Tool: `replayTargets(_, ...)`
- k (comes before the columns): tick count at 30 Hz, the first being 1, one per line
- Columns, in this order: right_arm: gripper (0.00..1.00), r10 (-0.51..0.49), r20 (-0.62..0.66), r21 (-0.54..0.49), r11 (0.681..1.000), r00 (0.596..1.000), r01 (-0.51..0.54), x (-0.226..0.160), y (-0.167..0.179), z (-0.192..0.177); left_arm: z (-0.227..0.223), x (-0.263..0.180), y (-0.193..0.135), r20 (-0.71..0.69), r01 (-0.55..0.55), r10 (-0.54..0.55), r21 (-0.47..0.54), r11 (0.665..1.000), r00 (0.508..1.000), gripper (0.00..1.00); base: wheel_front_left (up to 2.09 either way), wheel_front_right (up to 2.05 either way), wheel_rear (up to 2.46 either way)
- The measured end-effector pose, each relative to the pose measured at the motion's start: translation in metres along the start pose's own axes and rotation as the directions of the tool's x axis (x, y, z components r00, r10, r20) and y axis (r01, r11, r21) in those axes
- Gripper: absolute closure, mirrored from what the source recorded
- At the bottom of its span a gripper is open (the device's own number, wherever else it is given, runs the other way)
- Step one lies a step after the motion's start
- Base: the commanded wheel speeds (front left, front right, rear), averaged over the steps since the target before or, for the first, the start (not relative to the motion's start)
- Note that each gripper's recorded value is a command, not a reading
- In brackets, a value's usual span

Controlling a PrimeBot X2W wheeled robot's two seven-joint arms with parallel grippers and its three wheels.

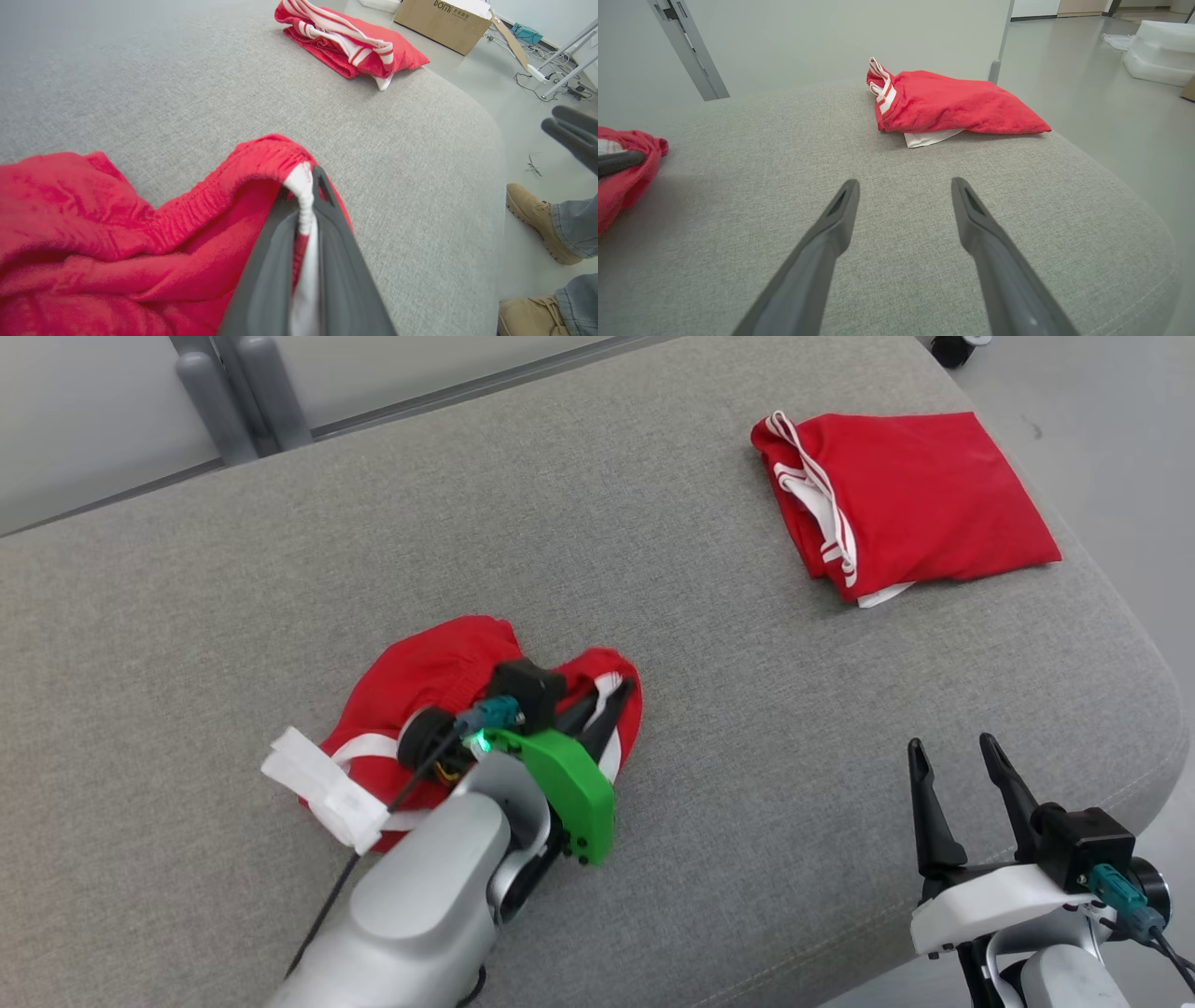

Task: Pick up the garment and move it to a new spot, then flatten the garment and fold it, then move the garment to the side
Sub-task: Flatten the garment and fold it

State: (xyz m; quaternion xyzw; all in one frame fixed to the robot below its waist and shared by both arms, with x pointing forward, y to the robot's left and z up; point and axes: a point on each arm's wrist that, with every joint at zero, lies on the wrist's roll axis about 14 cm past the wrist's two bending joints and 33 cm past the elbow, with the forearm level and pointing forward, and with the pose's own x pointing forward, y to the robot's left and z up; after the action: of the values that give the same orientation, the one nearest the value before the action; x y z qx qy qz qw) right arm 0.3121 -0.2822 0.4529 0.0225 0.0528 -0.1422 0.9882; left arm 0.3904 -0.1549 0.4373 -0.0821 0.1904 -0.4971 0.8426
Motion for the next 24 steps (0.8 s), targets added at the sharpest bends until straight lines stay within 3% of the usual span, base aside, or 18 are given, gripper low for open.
replayTargets(6, 0.00, 0.011, 0.012, 0.010, 1.000, 1.000, -0.011, -0.003, 0.003, 0.003, 0.108, 0.000, 0.026, 0.295, -0.090, 0.070, 0.052, 0.995, 0.953, 1.00, 0.00, 0.00, 0.00)
replayTargets(14, 0.00, 0.005, 0.024, 0.018, 1.000, 1.000, -0.006, -0.008, 0.001, 0.006, 0.218, -0.025, 0.044, 0.581, -0.236, 0.162, 0.053, 0.970, 0.798, 1.00, 0.00, 0.00, 0.00)
replayTargets(20, 0.00, 0.017, 0.022, 0.022, 1.000, 1.000, -0.017, -0.008, 0.004, 0.004, 0.241, -0.053, 0.049, 0.670, -0.307, 0.222, 0.010, 0.952, 0.709, 1.00, 0.00, 0.00, 0.00)
replayTargets(22, 0.00, 0.027, 0.020, 0.022, 0.999, 0.999, -0.028, -0.006, 0.008, 0.003, 0.228, -0.060, 0.044, 0.669, -0.272, 0.211, -0.013, 0.962, 0.713, 1.00, 0.00, 0.00, 0.00)
replayTargets(24, 0.00, 0.036, 0.017, 0.021, 0.999, 0.999, -0.037, -0.005, 0.010, 0.002, 0.197, -0.062, 0.035, 0.632, -0.214, 0.196, -0.048, 0.976, 0.750, 1.00, 0.00, 0.00, 0.00)
